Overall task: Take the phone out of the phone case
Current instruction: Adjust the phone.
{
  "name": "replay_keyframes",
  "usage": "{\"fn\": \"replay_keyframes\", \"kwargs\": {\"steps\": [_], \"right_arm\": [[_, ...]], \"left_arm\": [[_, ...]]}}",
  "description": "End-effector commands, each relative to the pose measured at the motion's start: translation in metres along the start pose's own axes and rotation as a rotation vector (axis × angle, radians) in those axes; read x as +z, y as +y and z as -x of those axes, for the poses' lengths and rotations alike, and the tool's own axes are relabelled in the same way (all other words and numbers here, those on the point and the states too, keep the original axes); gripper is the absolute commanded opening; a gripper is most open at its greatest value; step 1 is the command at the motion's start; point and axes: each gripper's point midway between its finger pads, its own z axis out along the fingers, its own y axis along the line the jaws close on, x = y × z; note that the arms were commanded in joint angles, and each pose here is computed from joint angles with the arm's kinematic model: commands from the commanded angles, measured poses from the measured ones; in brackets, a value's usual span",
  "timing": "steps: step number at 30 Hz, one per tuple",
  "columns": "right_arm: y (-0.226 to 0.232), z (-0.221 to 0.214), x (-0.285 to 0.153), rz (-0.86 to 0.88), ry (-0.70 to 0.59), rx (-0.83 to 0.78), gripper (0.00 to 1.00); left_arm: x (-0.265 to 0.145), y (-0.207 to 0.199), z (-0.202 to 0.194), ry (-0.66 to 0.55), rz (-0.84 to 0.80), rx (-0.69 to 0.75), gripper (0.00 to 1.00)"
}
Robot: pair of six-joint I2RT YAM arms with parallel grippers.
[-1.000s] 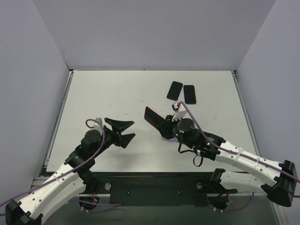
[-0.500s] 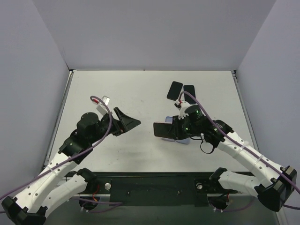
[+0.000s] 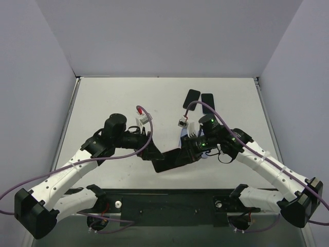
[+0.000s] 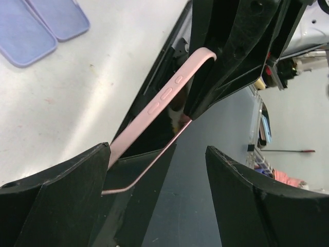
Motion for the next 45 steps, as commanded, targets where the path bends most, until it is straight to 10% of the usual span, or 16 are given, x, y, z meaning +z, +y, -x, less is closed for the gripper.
{"fn": "replay_keyframes", "kwargs": {"steps": [1, 8, 22, 26, 35, 40, 45], "right_arm": [[0.049, 0.02, -0.009, 0.206, -0.019, -0.14, 0.0], [0.069, 0.018, -0.003, 0.288, 0.035, -0.203, 0.0], [0.075, 0.015, -0.002, 0.364, 0.073, -0.229, 0.0], [0.058, 0.029, 0.002, 0.263, 0.018, -0.196, 0.39], [0.041, 0.093, 0.014, 0.284, -0.468, 0.182, 0.72], [0.072, 0.086, 0.035, 0.41, -0.515, 0.242, 0.72], [0.083, 0.082, 0.051, 0.414, -0.518, 0.261, 0.54]], "left_arm": [[0.004, -0.02, -0.008, 0.058, -0.148, 0.073, 0.85], [0.012, -0.041, -0.017, 0.114, -0.255, 0.092, 0.83], [-0.001, -0.069, -0.027, 0.103, -0.406, 0.079, 0.2], [-0.001, -0.067, -0.014, 0.052, -0.33, 0.064, 0.0], [-0.025, -0.051, 0.072, -0.449, -0.059, -0.048, 0.0], [-0.05, -0.048, 0.1, -0.78, -0.211, -0.272, 0.0], [-0.063, -0.053, 0.112, -0.861, -0.23, -0.283, 0.0]]}}
